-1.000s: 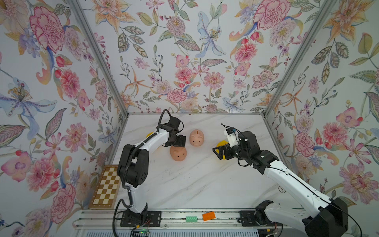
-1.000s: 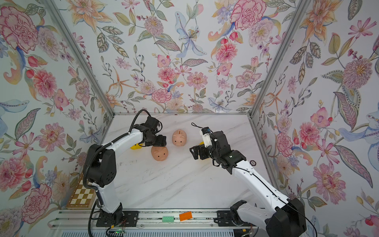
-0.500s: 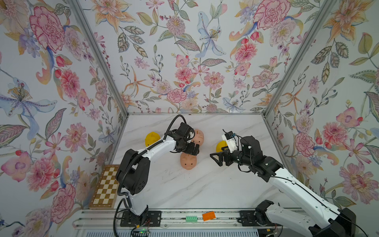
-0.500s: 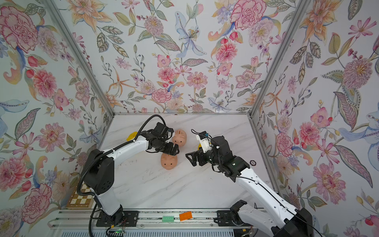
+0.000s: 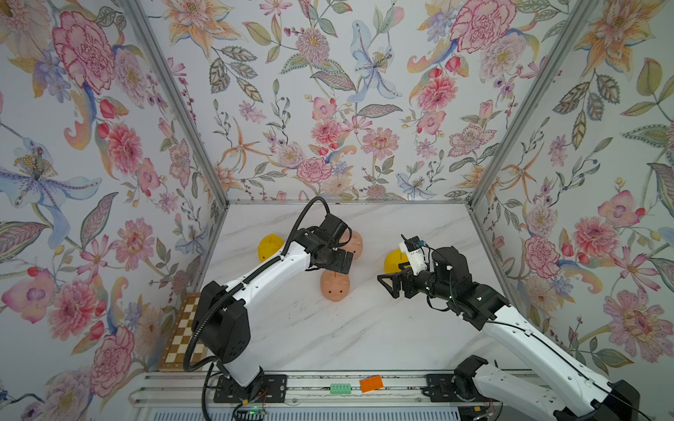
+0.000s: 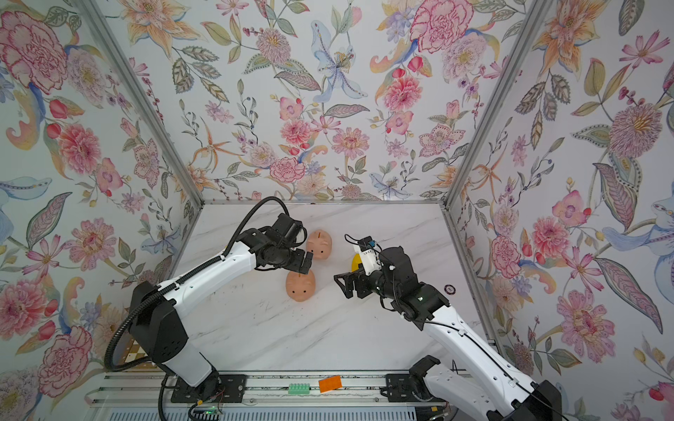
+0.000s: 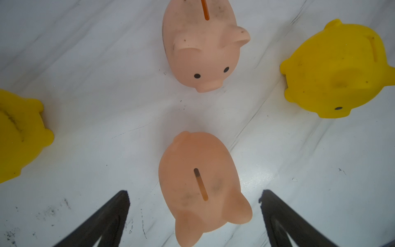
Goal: Open piggy banks
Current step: Move the piggy bank to the center of the board, then adjust the piggy bank at the center of the board.
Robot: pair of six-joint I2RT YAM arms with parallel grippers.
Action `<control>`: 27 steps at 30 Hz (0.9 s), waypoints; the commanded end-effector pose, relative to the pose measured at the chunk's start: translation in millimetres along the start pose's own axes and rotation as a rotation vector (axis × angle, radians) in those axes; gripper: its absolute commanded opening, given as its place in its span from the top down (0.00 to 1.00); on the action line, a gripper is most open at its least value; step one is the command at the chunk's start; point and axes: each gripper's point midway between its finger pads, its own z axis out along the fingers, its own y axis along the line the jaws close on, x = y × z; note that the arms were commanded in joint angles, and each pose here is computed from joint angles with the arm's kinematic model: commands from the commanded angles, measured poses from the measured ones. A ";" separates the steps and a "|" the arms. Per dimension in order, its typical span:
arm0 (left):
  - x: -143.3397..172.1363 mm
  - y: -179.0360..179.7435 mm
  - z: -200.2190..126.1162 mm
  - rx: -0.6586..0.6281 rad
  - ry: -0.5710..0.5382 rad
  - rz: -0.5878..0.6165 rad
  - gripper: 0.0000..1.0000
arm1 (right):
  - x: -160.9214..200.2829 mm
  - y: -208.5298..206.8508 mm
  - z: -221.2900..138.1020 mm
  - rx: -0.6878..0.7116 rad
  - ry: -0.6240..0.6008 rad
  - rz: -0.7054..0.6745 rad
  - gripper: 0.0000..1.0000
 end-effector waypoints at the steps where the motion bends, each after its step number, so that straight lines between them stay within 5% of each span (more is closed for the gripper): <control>1: 18.2 6.9 -3.9 -0.102 0.034 -0.009 0.01 | 3.5 0.8 -2.3 -0.008 -0.015 -0.020 0.01; 17: 32.9 -5.7 21.8 -0.238 0.087 0.017 0.03 | 15.1 8.1 -12.1 -0.054 -0.036 -0.021 0.01; 27: 48.3 -10.1 25.1 -0.182 0.119 0.015 0.06 | 14.8 8.6 -10.1 -0.059 -0.035 -0.021 0.01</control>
